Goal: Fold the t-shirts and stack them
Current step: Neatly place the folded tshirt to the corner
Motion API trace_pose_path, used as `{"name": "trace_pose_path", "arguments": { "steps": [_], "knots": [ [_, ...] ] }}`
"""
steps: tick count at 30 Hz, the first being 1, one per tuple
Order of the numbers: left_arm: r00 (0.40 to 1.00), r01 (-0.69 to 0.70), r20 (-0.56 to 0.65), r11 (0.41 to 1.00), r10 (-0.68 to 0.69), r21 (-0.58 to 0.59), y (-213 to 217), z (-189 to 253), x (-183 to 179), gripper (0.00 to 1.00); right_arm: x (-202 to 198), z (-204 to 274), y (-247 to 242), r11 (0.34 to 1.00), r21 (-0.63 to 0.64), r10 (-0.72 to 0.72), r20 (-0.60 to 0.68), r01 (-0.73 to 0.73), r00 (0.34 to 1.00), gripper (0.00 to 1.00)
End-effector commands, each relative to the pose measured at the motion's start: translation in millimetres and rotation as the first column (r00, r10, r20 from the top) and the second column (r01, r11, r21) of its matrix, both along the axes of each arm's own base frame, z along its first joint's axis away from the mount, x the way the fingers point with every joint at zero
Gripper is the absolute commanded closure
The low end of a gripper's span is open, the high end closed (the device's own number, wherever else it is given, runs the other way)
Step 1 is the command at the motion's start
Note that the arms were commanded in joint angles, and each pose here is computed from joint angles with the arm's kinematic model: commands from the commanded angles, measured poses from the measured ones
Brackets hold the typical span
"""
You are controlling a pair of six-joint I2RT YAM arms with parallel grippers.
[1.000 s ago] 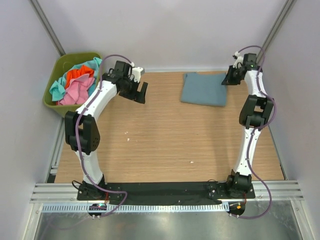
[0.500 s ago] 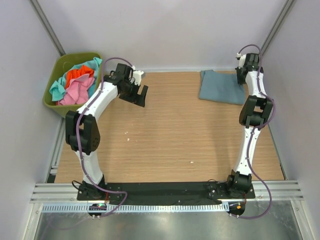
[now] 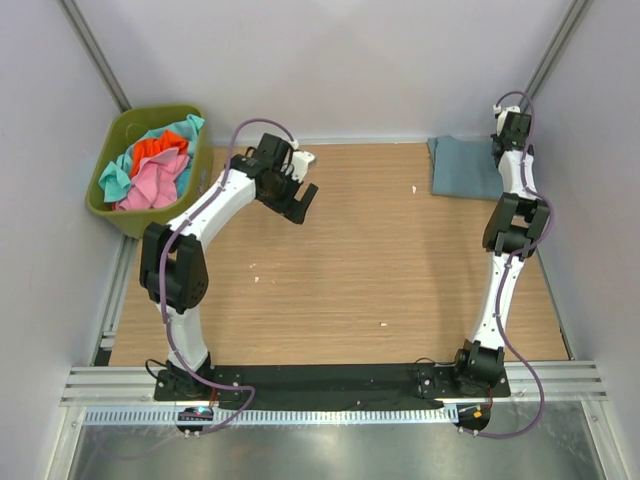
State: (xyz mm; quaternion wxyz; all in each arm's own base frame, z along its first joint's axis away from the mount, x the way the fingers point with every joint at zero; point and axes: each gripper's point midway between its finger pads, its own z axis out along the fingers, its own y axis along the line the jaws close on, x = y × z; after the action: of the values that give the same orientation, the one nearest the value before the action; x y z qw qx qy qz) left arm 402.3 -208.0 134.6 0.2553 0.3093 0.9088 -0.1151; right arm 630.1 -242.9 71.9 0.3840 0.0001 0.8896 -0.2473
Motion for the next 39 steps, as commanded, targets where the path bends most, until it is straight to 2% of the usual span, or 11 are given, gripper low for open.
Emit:
{"name": "trace_pose_path", "arguments": {
  "steps": [1, 11, 12, 15, 22, 26, 30, 32, 34, 37, 39],
  "knots": [
    [0.998, 0.002, 0.063, 1.0, -0.003, 0.018, 4.6, 22.1, 1.7, 0.06, 32.2, 53.2, -12.3, 0.995, -0.1, -0.009, 0.194, 0.029, 0.981, 0.99],
    [0.997, 0.023, 0.07, 0.999, -0.026, 0.033, -3.8, 24.0, -3.6, 0.05, 50.3, 60.9, -9.3, 0.984, -0.168, -0.006, 0.27, 0.053, 0.963, 0.97],
    [0.997, 0.017, 0.078, 0.999, -0.02, 0.038, -3.1, 24.9, -2.5, 0.04, 49.1, 69.8, -11.4, 0.983, -0.169, -0.023, 0.291, 0.075, 0.957, 0.75],
    [0.994, -0.005, 0.111, 0.999, 0.0, 0.049, -1.0, 30.4, 2.8, 0.0, 42.1, 96.3, -15.4, 0.978, -0.158, -0.072, 0.34, 0.133, 0.938, 0.31],
    [0.927, -0.163, 0.356, 0.982, 0.117, 0.101, 22.2, 90.9, 42.4, 0.0, 4.2, 263.7, 3.7, 0.982, -0.065, -0.11, 0.576, 0.179, 0.81, 0.2],
    [0.89, -0.204, 0.429, 0.977, 0.156, 0.067, 28.6, 122.9, 45.4, 0.01, -13.3, 266.1, 79.8, 0.997, 0.061, 0.009, 0.506, -0.046, 0.863, 0.07],
    [0.9, -0.21, 0.404, 0.975, 0.162, 0.077, 39.9, 134.5, 24.7, 0.0, -61.2, 205.9, 216.4, 0.872, 0.334, 0.276, 0.271, -0.359, 0.922, 0.0],
    [0.913, -0.241, 0.36, 0.966, 0.194, 0.091, 47.0, 131.5, 12.2, 0.0, -95.4, 175.2, 266.8, 0.811, 0.45, 0.333, 0.17, -0.374, 0.928, 0.0],
    [0.914, -0.292, 0.323, 0.951, 0.247, 0.098, 56.2, 129.6, -0.4, 0.0, -137.3, 176.5, 324.5, 0.783, 0.466, 0.408, 0.114, -0.411, 0.906, 0.0],
    [0.893, -0.337, 0.352, 0.935, 0.28, 0.111, 71.8, 128.8, -12.3, 0.0, -176.0, 177.8, 340.2, 0.846, 0.386, 0.368, 0.076, -0.368, 0.927, 0.0],
    [0.878, -0.375, 0.373, 0.915, 0.3, 0.147, 86.3, 124.1, -16.4, 0.0, -197.8, 184.3, 360.2, 0.831, 0.371, 0.414, 0.086, -0.415, 0.906, 0.0]
  ]
}}
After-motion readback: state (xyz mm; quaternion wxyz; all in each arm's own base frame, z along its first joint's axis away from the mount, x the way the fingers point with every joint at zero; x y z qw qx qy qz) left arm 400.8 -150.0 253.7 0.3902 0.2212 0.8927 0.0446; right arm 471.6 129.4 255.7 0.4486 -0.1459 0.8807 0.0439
